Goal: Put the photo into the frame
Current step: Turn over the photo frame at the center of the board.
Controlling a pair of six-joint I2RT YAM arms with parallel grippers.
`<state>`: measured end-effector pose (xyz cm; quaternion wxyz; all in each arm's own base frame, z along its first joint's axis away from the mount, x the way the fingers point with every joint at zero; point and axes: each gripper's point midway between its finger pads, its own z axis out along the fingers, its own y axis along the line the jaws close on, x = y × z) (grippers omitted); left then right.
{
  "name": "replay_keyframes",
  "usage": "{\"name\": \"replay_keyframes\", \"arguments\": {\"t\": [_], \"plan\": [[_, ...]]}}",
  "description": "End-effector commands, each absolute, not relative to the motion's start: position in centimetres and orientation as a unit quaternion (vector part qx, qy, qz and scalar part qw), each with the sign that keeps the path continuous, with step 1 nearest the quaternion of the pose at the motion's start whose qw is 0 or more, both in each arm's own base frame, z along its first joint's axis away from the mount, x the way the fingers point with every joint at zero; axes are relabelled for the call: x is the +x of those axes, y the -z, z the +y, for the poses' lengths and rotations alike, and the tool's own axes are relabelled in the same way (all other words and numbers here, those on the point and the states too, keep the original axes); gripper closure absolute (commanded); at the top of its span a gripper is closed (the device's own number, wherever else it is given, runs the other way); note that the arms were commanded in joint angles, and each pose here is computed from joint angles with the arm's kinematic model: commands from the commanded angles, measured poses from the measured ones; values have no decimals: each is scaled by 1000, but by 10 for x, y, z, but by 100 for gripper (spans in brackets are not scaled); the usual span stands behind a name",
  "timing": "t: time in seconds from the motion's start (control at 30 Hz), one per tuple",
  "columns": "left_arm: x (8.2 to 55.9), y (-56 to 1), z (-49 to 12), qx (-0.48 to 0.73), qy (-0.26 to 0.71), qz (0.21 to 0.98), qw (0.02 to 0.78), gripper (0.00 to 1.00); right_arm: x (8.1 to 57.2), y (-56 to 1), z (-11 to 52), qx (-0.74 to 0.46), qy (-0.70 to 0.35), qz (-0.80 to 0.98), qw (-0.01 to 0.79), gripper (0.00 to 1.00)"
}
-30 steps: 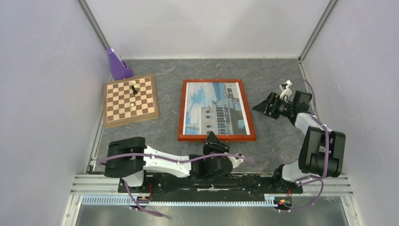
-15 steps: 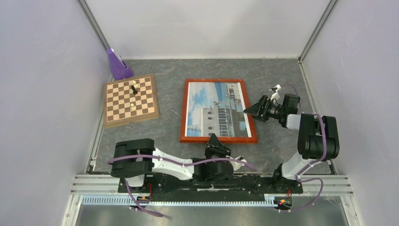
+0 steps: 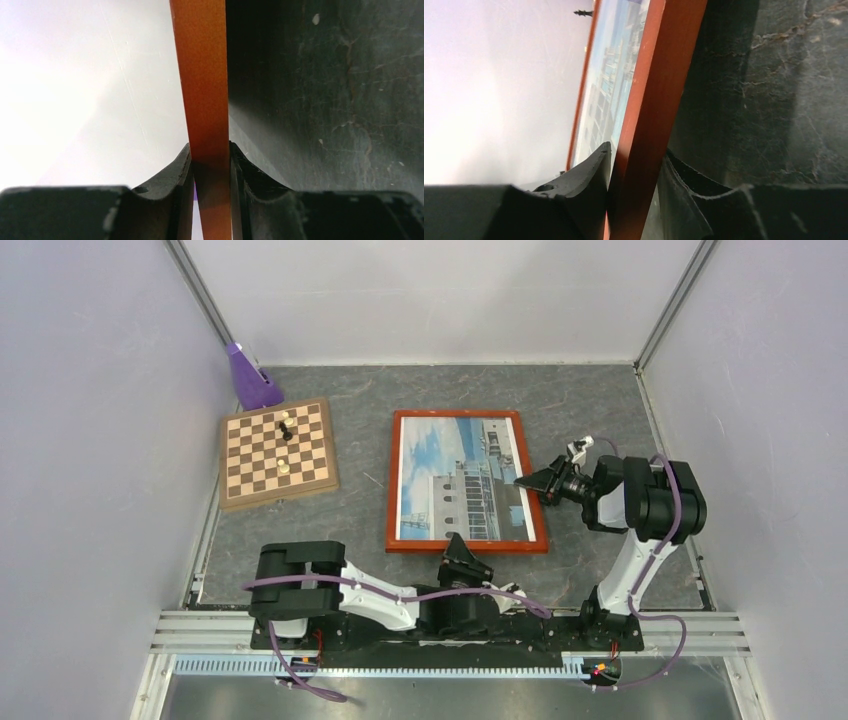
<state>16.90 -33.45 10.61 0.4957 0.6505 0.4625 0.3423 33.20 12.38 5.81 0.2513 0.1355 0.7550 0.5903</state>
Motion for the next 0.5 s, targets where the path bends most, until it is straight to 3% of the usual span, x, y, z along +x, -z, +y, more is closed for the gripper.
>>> {"name": "replay_keyframes", "arguments": {"t": [0.0,0.2,0.47], "plan": [[161,-102,-340,670,-336,452,483,98,340,-56,118,67,-544,784,290,65],[157,-94,-340,681,-332,452,471,95,340,-50,115,55,-523,798,294,76],[154,-75,-335,700,-331,448,446,65,343,-62,115,63,-544,780,303,94]]}}
